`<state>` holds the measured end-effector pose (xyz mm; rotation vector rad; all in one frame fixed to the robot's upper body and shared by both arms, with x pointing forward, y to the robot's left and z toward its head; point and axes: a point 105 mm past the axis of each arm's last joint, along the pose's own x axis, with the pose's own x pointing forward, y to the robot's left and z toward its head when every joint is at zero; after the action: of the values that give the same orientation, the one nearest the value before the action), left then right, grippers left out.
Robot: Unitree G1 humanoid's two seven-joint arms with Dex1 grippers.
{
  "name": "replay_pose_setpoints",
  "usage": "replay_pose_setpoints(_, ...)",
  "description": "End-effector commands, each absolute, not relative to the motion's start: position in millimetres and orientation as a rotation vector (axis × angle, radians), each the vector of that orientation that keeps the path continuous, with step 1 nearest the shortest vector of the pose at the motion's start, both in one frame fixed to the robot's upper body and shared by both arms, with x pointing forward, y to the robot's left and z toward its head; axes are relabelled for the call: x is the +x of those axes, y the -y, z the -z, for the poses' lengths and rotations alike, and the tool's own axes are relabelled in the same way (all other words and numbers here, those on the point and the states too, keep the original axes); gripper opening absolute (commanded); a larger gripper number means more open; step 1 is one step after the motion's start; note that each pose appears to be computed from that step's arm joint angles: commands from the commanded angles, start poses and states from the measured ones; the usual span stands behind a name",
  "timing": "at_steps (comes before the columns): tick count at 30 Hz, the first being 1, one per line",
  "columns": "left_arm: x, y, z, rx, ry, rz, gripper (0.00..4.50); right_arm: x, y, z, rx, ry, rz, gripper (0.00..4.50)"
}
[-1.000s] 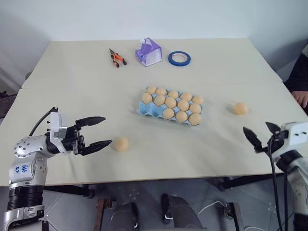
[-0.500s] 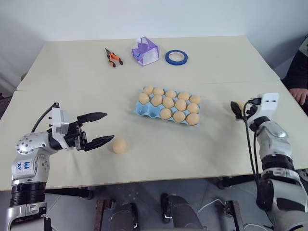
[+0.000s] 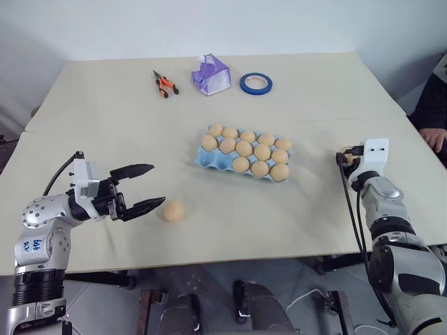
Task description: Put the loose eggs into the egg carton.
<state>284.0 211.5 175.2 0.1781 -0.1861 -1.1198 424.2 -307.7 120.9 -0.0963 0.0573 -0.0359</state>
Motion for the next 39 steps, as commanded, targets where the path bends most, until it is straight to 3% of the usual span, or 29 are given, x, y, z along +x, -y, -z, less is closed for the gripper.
replay_pose_setpoints(1,279,-211,-185,0.194,0.227,1.121,4.50,432,283,-164,-0.138,0.090,-0.072,1.66)
replay_pose_setpoints(9,279,-213,-180,0.179,0.210,1.104,4.50,406,159,-218,-0.121,0.198,-0.463,1.66)
replay_pose_setpoints(16,279,-214,-168,0.171,0.191,1.075,4.50,389,65,-219,-0.106,0.161,-0.674,1.66)
replay_pose_setpoints(29,274,-217,-157,0.177,0.177,1.021,4.50,386,12,-185,-0.168,0.060,-0.821,1.66)
replay_pose_setpoints(37,270,-216,-154,0.173,0.177,0.994,4.50,382,3,-181,-0.163,0.067,-0.848,4.44)
replay_pose_setpoints(39,269,-216,-153,0.175,0.178,0.982,4.50,380,1,-182,-0.161,0.071,-0.856,4.47)
